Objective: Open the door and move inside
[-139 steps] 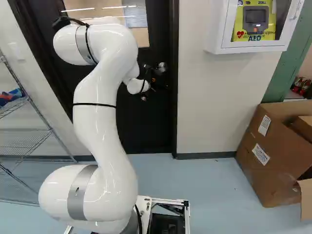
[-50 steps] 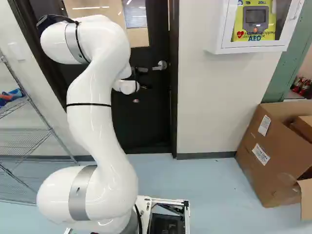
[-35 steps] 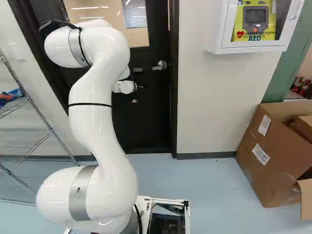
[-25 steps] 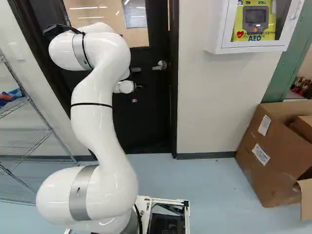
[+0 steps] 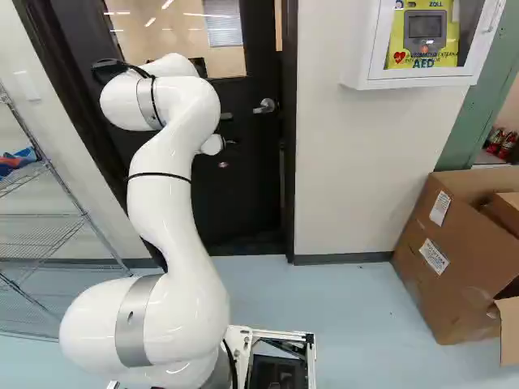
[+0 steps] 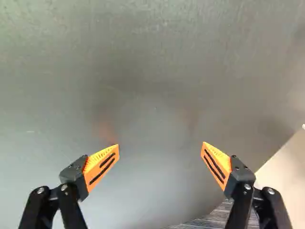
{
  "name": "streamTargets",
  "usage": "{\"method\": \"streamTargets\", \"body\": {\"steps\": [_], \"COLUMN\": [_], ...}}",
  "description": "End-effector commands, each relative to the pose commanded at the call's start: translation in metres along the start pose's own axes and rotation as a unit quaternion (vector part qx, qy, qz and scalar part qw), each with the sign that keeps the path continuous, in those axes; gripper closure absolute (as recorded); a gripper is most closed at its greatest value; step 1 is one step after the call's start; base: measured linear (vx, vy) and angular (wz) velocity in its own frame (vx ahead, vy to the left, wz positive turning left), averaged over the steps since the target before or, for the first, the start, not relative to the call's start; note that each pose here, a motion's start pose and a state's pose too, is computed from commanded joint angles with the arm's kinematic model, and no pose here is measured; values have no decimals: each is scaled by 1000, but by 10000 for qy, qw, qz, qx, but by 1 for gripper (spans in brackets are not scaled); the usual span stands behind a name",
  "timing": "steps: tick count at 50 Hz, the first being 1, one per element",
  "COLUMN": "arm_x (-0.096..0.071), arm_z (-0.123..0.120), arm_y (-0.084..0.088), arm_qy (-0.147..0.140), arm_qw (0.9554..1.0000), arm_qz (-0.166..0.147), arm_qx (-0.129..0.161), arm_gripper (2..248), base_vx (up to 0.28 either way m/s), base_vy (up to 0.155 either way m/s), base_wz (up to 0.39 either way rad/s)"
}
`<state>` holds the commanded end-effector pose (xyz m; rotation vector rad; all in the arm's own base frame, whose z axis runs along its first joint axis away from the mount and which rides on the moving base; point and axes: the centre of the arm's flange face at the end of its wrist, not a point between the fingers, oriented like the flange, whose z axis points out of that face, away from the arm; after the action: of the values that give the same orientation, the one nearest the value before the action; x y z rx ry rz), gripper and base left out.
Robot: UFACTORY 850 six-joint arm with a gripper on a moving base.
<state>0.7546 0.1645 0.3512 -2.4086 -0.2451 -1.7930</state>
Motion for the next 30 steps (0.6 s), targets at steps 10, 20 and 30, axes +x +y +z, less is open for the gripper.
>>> {"method": "streamTargets", "body": {"steps": [10, 20, 30], "arm_x": [-1, -2, -3], "arm_z": [-14, -34, -54], "arm_y": [2, 5, 7], "arm_qy": [-81, -188, -290], "arm_qw": [10000, 9998, 9996], "arm_qz": [4, 8, 13], "arm_qx": [-15, -31, -47], "arm_gripper": [3, 3, 3], "base_vx": [0, 0, 0], "base_vy": [0, 0, 0], "base_wz": [0, 0, 0]}}
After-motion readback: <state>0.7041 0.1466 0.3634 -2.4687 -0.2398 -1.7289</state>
